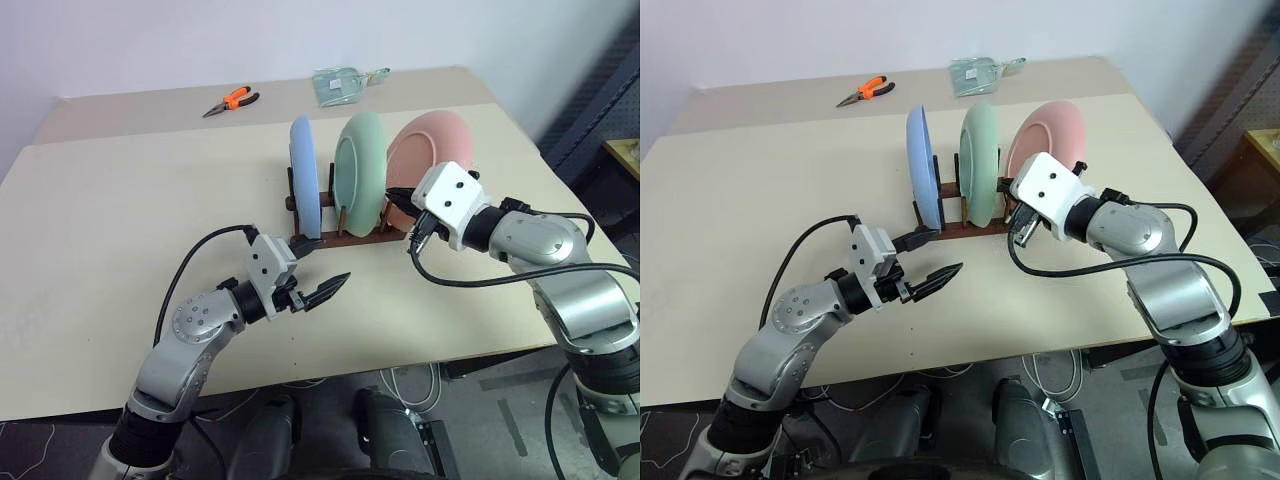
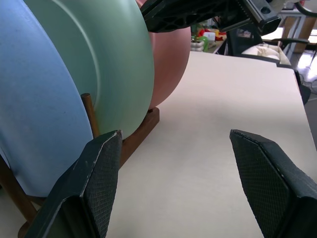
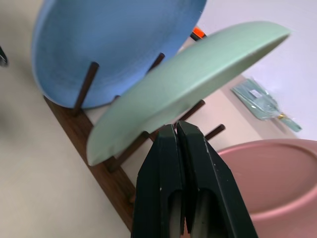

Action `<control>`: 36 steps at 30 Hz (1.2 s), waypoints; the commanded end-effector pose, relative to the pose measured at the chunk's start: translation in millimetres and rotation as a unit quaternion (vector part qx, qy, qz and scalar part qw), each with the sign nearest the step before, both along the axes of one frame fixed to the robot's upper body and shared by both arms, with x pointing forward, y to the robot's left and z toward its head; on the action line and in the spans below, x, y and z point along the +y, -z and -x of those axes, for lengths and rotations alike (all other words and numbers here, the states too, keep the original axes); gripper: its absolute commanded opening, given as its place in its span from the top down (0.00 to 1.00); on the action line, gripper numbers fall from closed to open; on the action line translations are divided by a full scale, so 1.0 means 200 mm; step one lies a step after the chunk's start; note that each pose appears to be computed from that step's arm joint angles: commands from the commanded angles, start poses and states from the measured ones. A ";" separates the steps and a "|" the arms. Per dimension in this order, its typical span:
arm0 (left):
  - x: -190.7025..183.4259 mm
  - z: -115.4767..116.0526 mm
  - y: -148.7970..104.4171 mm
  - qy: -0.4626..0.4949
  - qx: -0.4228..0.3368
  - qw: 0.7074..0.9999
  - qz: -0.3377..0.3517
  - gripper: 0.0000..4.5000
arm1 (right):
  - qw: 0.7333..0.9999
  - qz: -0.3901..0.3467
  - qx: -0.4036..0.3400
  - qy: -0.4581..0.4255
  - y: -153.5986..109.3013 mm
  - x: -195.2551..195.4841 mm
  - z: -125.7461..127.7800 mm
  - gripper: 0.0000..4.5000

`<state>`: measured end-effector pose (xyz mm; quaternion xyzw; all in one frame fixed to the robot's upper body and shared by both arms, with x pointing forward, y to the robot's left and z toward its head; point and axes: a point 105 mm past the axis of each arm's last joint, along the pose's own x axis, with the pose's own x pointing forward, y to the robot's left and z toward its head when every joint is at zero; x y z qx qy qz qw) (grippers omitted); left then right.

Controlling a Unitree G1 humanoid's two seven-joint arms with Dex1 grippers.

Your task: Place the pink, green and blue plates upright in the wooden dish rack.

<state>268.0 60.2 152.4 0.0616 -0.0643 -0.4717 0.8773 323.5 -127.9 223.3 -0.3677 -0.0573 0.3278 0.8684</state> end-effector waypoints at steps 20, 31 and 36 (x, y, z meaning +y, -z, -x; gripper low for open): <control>0.00 0.03 -0.04 0.006 -0.017 1.000 0.011 0.21 | 0.992 0.031 -0.093 0.085 -0.17 -0.26 -0.07 1.00; 0.09 0.01 -0.01 -0.031 -0.016 0.999 -0.011 0.21 | 0.991 0.049 -0.052 0.114 -0.06 -0.37 -0.09 1.00; 0.45 -0.06 0.05 -0.157 -0.020 0.985 -0.071 0.21 | 0.990 -0.018 0.028 0.138 0.17 -0.56 -0.05 1.00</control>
